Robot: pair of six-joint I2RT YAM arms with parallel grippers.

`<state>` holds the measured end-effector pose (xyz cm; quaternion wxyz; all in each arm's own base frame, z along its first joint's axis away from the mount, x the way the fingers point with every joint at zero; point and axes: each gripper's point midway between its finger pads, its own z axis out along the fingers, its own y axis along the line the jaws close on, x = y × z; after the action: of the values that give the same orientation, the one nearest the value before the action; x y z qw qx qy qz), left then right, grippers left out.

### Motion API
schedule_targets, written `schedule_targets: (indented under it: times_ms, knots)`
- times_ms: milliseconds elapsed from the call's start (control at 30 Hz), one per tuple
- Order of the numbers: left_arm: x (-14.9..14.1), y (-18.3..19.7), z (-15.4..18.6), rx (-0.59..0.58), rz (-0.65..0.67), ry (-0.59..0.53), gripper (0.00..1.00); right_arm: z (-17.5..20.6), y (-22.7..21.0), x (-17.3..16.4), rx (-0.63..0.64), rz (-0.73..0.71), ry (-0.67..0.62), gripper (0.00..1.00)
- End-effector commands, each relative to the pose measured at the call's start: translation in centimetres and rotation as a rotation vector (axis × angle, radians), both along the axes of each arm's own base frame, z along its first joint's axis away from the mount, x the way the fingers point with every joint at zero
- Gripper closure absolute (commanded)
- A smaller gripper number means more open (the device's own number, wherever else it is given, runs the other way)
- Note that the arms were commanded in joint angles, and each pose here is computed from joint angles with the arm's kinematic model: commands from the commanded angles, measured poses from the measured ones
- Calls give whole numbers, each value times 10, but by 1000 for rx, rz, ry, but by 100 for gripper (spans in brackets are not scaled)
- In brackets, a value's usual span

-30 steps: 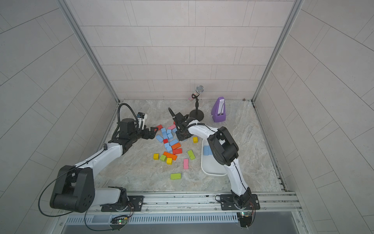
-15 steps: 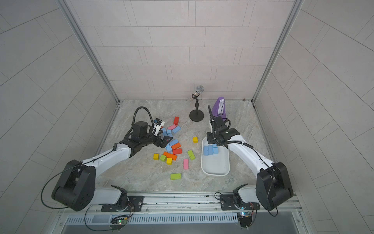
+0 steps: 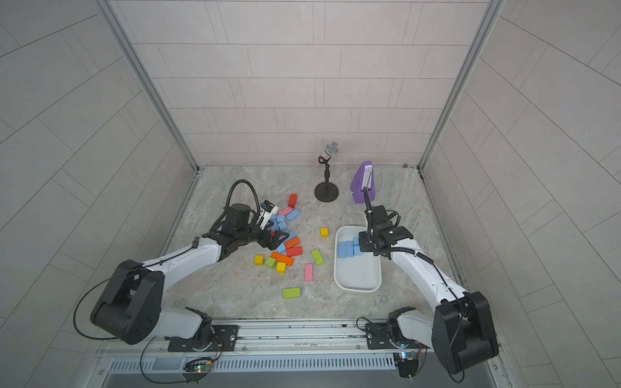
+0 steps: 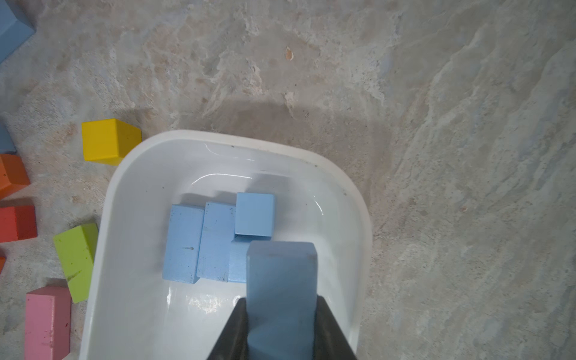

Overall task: Pick out the blue building blocks
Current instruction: Place the building block in the storage box.

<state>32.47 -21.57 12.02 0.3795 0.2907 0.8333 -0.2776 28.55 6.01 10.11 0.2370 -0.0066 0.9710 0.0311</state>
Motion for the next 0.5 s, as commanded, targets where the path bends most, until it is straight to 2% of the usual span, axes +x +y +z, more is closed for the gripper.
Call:
schedule_targets:
  times_ms: [0,300,467]
  knots:
    - [3,-4,7,5,-21,-30,0,-8,4,-3,3,31,55,80]
    - [3,-2,7,20,-20,-35,0,-20,-3,0,-56,27,99,79]
    - [3,-2,5,23,-24,-31,0,-28,2,0,-43,41,124,79]
